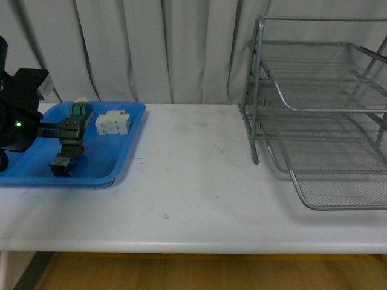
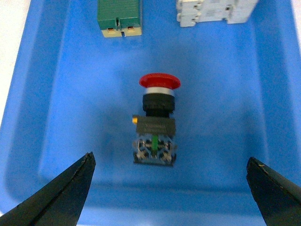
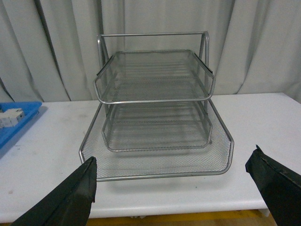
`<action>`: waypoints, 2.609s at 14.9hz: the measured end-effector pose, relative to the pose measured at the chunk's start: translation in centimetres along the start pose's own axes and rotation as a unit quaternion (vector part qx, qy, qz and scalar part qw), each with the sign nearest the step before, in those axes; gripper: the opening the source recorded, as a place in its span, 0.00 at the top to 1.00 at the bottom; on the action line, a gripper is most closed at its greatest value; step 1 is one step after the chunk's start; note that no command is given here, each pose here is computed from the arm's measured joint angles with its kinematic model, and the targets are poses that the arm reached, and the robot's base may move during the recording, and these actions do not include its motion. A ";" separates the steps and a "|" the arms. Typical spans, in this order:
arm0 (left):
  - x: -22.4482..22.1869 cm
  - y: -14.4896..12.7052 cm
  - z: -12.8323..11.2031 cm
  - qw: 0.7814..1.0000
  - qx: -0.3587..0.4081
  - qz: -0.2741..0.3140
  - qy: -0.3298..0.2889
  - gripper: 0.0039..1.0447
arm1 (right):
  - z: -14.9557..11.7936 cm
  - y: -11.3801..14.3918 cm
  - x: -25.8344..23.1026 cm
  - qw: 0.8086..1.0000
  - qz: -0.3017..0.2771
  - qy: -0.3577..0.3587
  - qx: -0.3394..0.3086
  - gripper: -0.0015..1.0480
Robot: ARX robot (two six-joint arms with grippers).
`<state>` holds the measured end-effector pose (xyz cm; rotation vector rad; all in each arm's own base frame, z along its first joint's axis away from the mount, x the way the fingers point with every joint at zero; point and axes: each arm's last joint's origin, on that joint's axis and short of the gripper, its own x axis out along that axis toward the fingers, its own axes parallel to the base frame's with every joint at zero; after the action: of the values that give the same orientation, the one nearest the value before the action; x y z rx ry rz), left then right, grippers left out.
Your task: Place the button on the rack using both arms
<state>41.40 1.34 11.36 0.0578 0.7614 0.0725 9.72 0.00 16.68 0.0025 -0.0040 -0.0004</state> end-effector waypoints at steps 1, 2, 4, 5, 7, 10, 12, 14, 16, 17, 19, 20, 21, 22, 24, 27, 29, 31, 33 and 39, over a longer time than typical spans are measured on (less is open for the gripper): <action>1.9 0.5 0.4 1.000 -0.014 0.003 0.015 0.06 | 0.0 0.0 0.0 1.000 0.000 0.000 0.000 0.06; 3.3 0.7 0.5 1.000 -0.020 0.000 0.024 0.06 | 0.0 0.0 0.0 1.000 0.000 0.000 0.000 0.06; 6.1 1.4 0.4 0.998 -0.033 0.003 0.044 0.06 | 0.0 0.0 0.0 1.000 0.000 0.000 0.000 0.06; 7.0 1.6 0.4 0.998 -0.037 -0.001 0.051 0.06 | 0.0 0.0 0.0 1.000 0.000 0.000 0.000 0.06; 8.4 1.7 0.3 0.997 -0.038 -0.025 0.060 0.06 | 0.0 0.0 0.0 1.000 0.000 0.000 0.000 0.06; 9.2 1.6 0.5 0.997 -0.026 -0.025 0.062 0.19 | 0.0 0.0 0.0 1.000 0.000 0.000 0.000 0.06; 9.2 1.5 0.6 0.997 -0.022 -0.033 0.066 0.40 | 0.0 0.0 0.0 1.000 0.000 0.000 0.000 0.06; 9.0 1.4 0.3 0.997 -0.021 -0.032 0.064 0.61 | 0.0 0.0 0.0 1.000 0.000 0.000 0.000 0.06; 7.4 0.9 -0.3 0.997 -0.018 -0.039 0.062 0.65 | 0.0 0.0 0.0 1.000 0.000 0.000 0.000 0.06; 6.5 0.7 -0.6 0.997 -0.016 -0.042 0.058 0.66 | 0.0 0.0 0.0 1.000 0.000 0.000 0.000 0.06; 2.3 0.3 0.0 0.999 -0.008 -0.051 0.016 0.66 | 0.0 0.0 0.0 1.000 0.000 0.000 0.000 0.06; -0.7 0.3 0.5 0.998 -0.003 -0.059 -0.016 0.66 | 0.0 0.0 0.0 1.000 0.000 0.000 0.000 0.06; -3.9 0.3 0.6 0.997 0.001 -0.059 -0.048 0.66 | 0.0 0.0 0.0 1.000 0.000 0.000 0.000 0.06; -7.6 0.5 -0.2 0.996 0.004 -0.056 -0.070 0.66 | 0.0 0.0 0.0 1.000 0.000 0.000 0.000 0.06; -13.4 0.5 -4.6 0.998 0.005 -0.034 -0.060 0.66 | 0.0 0.0 0.0 1.000 0.000 0.000 0.000 0.06; -17.9 0.1 -8.0 0.996 0.021 0.001 -0.092 0.66 | 0.0 0.0 0.0 1.000 0.000 0.000 0.000 0.06; -17.8 0.1 -7.8 0.996 0.023 0.003 -0.091 0.66 | 0.0 0.0 0.0 1.000 0.000 0.002 0.000 0.06; -17.8 0.4 -7.8 0.996 0.020 0.011 -0.089 0.66 | 0.0 0.0 0.0 1.000 0.000 0.000 0.000 0.06; -17.8 0.2 -7.8 0.996 0.022 0.006 -0.090 0.66 | 0.0 0.0 0.0 1.000 0.000 -0.001 0.000 0.06; -17.8 0.2 -7.8 0.996 0.023 0.004 -0.090 0.66 | 0.0 0.0 0.0 1.000 0.000 0.000 0.000 0.06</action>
<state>23.17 0.18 17.93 0.1104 0.5837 0.0572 9.72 0.00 16.68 0.0025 -0.0040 0.0004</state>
